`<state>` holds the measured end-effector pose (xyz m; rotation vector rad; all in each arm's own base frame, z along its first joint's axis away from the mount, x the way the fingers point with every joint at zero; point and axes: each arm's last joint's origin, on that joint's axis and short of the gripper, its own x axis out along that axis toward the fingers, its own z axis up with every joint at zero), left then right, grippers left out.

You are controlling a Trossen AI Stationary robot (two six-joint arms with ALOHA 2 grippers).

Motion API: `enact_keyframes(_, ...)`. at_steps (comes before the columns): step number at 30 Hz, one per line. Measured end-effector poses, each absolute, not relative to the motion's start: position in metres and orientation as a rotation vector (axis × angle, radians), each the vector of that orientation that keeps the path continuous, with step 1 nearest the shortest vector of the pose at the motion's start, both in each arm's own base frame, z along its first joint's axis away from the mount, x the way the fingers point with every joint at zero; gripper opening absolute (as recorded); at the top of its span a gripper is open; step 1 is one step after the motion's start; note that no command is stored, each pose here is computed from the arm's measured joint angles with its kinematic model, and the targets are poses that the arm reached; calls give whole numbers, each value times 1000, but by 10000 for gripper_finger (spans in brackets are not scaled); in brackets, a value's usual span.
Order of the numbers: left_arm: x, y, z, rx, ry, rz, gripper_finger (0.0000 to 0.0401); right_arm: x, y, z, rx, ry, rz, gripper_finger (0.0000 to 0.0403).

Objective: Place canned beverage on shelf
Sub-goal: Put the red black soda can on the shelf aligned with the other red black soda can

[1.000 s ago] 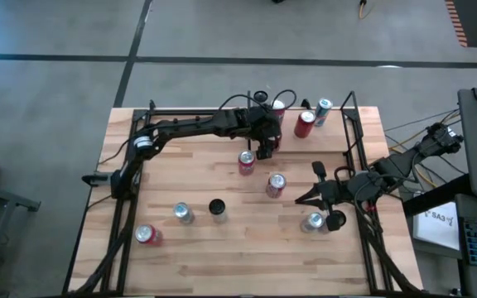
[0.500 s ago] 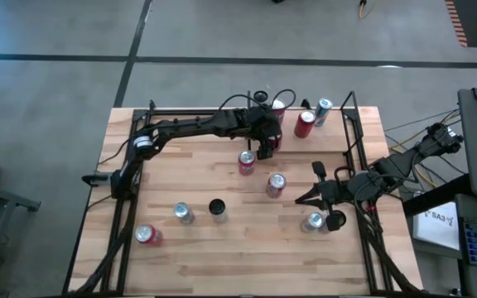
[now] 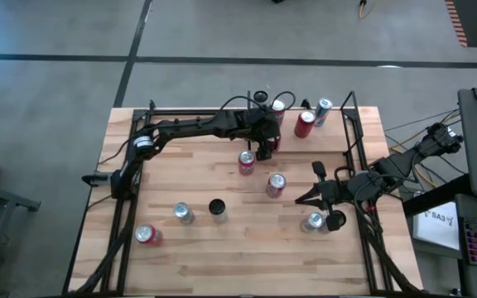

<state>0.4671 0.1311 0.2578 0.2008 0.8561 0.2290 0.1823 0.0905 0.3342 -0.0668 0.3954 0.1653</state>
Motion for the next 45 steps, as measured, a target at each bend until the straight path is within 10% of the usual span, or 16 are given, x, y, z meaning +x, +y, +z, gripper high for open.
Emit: enact_keyframes(45,468,140,254,217,801,255,340,182,90,334,-67,396,165,9)
